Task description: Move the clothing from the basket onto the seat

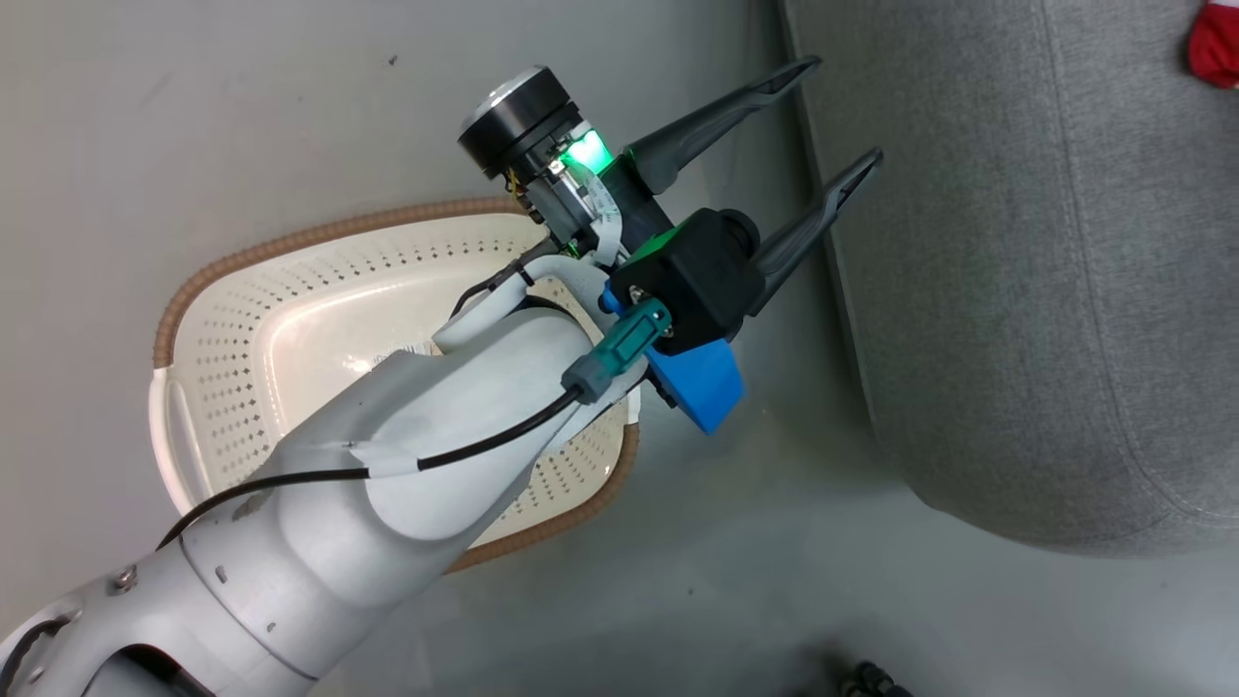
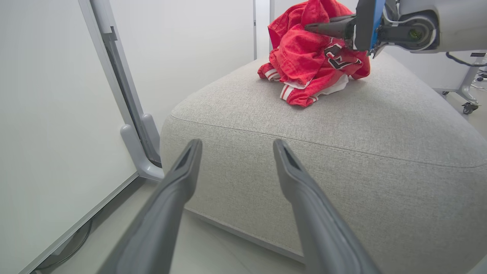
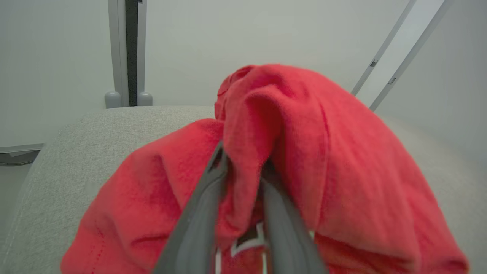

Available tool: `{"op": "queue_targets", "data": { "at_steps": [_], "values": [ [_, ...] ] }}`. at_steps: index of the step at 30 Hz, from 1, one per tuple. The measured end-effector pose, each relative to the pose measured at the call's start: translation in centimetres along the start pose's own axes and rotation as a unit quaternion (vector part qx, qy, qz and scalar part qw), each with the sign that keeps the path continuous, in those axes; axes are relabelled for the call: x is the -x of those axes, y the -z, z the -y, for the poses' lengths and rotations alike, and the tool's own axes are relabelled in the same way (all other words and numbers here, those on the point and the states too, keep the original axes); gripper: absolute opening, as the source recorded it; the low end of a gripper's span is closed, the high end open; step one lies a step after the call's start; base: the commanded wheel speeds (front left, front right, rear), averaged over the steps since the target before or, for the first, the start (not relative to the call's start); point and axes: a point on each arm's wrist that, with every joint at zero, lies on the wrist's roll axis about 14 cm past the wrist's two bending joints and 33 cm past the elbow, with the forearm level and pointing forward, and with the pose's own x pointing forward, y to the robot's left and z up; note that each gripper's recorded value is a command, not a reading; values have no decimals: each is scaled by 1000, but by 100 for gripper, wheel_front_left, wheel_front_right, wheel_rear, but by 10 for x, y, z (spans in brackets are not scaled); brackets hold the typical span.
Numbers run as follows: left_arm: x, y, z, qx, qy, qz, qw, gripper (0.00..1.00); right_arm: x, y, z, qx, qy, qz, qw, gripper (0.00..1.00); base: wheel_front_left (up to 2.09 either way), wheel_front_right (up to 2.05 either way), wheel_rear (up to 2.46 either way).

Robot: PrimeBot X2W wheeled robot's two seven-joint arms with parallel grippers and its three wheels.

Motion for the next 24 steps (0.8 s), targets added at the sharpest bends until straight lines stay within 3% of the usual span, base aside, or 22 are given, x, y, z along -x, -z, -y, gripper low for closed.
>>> {"op": "queue_targets", "data": {
  "at_steps": [14, 24],
  "values": [
    [17, -56, 15, -10, -40, 25, 999, 100, 72, -30, 14, -4, -10, 38, 999, 100, 0, 0, 0],
    [62, -90, 1, -19, -130, 28, 991, 100, 118, -67, -32, -52, -75, 93, 991, 100, 0, 0, 0]
  ]
}}
